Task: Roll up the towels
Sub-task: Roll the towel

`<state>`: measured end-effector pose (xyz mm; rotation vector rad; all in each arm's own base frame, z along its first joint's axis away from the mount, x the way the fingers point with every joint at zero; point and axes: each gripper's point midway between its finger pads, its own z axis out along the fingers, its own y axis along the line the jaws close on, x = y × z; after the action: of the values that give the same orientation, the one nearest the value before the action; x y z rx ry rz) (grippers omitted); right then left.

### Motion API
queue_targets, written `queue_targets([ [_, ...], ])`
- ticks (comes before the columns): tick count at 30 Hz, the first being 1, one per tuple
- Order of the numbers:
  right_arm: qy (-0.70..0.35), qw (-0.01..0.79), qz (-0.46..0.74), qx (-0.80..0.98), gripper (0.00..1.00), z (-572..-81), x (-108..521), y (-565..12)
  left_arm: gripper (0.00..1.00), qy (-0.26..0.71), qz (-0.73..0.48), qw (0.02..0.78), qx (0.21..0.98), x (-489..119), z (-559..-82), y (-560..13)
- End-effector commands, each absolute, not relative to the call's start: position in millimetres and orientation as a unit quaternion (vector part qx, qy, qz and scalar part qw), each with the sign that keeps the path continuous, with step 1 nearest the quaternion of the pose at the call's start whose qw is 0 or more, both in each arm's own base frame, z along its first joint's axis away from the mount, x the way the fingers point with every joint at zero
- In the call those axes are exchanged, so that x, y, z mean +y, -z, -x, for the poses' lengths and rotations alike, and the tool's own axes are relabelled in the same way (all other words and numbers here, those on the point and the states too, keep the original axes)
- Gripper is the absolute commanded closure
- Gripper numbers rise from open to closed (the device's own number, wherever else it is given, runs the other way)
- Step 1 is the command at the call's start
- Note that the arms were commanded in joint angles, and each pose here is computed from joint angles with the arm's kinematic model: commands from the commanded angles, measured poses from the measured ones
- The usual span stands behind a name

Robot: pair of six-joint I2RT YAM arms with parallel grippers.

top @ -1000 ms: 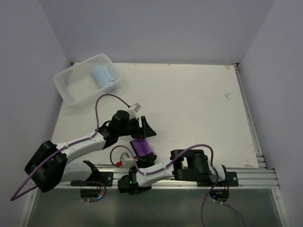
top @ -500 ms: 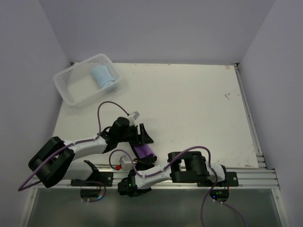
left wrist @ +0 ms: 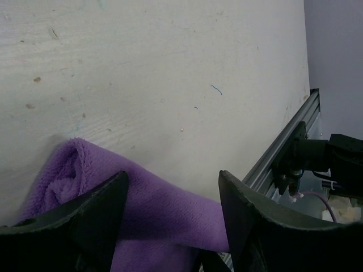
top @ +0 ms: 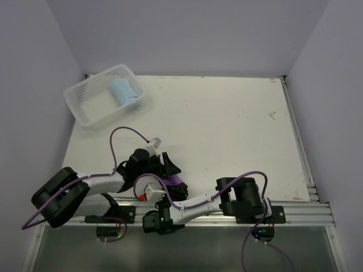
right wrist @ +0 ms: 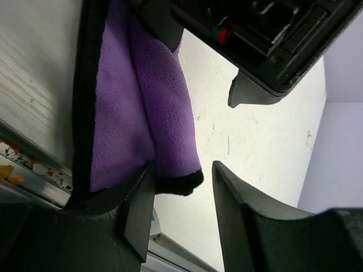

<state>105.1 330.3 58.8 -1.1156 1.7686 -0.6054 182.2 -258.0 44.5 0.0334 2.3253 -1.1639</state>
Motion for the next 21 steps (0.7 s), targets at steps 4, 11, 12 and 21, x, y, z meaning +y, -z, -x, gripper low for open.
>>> queue_targets([
  [4, 0.170, 0.470, 0.436, 0.748, 0.51, -94, 340, -65, 0.30, 0.365, 0.022, 0.278, 0.888, -231, -184, -10],
  [11, 0.106, 0.459, 0.427, 0.772, 0.50, -73, 332, -75, 0.30, 0.359, 0.021, 0.282, 0.889, -231, -187, -6],
  [12, 0.072, 0.454, 0.424, 0.781, 0.50, -64, 334, -84, 0.30, 0.359, 0.021, 0.282, 0.889, -230, -187, -5],
  [21, -0.185, 0.438, 0.355, 0.805, 0.54, -46, 344, -138, 0.30, 0.375, 0.018, 0.294, 0.879, -230, -184, -7],
])
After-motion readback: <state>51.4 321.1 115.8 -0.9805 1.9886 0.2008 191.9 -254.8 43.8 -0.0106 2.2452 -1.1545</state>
